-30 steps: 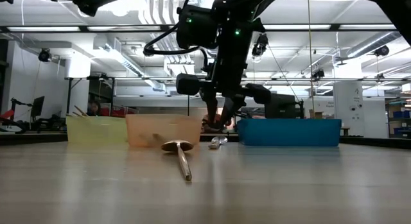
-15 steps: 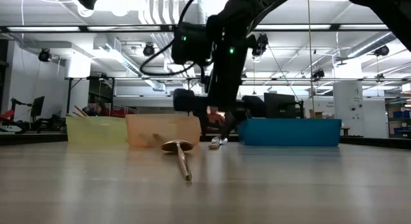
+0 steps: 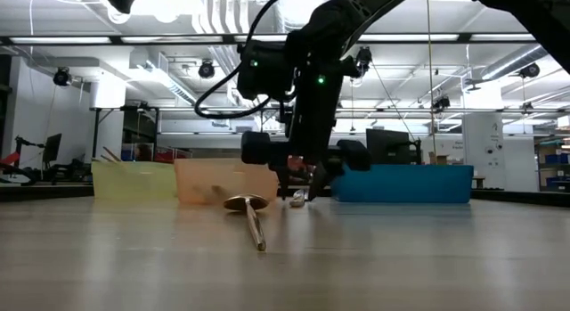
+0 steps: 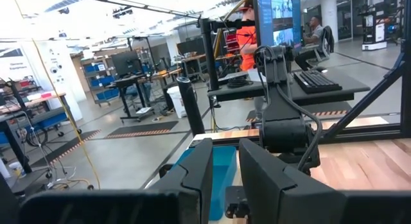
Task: Sort silverware by color (type)
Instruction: Put the yellow spoon into the blue bin
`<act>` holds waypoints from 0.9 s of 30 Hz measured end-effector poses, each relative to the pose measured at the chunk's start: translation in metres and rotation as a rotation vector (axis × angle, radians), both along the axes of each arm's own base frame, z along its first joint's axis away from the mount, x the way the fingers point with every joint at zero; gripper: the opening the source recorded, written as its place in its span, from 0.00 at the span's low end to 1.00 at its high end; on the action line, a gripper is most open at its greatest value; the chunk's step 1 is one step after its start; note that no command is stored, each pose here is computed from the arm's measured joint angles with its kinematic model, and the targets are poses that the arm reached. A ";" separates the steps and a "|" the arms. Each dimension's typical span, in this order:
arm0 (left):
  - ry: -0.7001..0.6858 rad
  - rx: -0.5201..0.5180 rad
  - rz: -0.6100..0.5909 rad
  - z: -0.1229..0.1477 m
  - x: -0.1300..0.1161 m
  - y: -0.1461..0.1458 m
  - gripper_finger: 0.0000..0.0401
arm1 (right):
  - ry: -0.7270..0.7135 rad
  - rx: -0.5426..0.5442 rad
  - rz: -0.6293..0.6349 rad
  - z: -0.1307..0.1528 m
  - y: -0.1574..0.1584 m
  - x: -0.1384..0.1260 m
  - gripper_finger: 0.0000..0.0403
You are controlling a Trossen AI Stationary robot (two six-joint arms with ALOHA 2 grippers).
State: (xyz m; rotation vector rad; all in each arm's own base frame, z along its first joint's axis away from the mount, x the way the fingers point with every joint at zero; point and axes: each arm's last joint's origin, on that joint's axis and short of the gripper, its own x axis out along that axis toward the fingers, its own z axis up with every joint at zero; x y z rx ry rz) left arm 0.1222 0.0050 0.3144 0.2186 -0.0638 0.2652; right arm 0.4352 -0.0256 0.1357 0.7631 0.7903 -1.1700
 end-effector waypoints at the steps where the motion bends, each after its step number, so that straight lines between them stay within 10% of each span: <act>1: -0.001 -0.004 0.000 0.000 0.000 0.000 0.15 | 0.004 0.001 -0.005 -0.002 0.000 -0.001 0.47; 17: -0.007 -0.026 -0.003 0.000 0.000 0.000 0.15 | 0.060 0.045 0.001 -0.006 0.005 -0.006 0.14; 27: -0.012 -0.034 -0.004 0.000 0.000 0.000 0.15 | 0.172 0.225 0.097 0.003 0.013 -0.017 0.18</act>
